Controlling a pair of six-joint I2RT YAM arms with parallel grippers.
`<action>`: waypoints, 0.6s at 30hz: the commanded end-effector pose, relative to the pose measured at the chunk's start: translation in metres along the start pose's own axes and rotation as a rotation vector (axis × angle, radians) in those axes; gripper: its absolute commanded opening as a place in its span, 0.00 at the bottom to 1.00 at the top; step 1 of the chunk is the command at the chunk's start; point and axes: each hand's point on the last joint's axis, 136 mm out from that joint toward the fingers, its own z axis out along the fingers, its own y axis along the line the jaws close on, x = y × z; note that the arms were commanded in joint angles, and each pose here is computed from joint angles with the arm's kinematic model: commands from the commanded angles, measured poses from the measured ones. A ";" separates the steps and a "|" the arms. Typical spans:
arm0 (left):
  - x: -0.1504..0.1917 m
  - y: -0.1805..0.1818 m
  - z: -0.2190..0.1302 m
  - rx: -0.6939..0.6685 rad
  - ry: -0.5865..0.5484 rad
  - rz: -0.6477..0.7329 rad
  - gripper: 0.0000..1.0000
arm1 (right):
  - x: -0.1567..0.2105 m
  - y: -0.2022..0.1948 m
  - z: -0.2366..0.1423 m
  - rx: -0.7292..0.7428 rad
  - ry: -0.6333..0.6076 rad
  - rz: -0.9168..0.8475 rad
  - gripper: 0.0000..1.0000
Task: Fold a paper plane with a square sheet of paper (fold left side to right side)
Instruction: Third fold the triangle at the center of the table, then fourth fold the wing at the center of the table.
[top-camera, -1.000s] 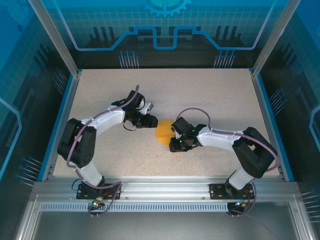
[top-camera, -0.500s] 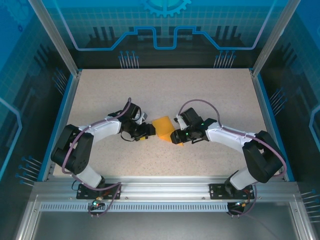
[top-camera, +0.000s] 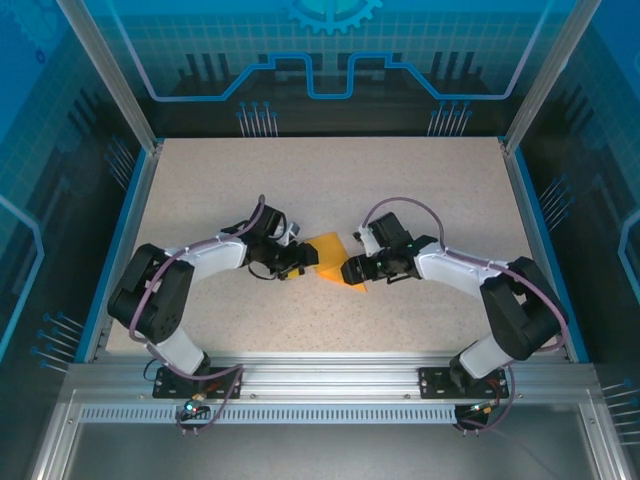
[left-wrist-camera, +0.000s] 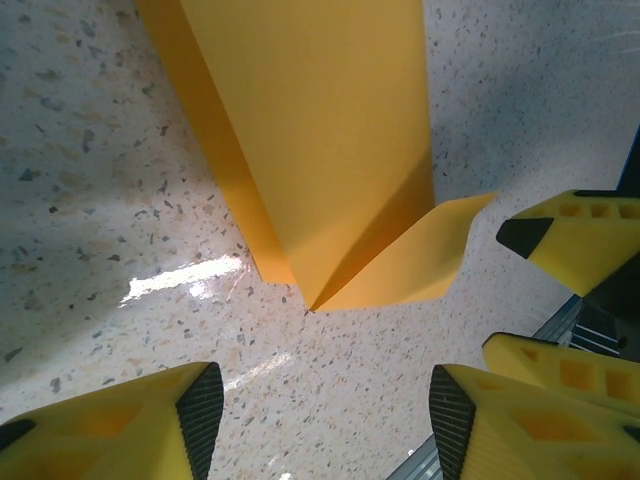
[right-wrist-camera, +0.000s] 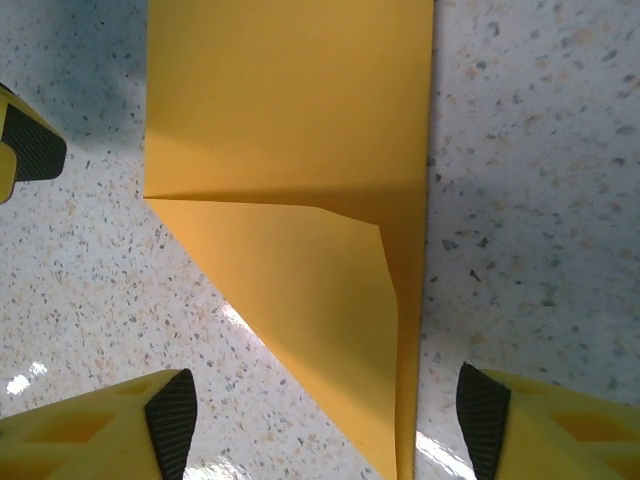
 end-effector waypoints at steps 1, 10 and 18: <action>0.000 -0.008 0.004 0.036 0.019 -0.012 0.61 | 0.005 0.009 0.010 -0.077 0.021 0.012 0.75; -0.003 -0.010 0.015 0.037 0.040 -0.016 0.62 | 0.036 0.008 0.019 -0.057 0.088 0.048 0.80; -0.007 -0.020 0.022 0.081 0.051 -0.023 0.59 | 0.055 0.027 0.019 -0.098 0.131 0.034 0.75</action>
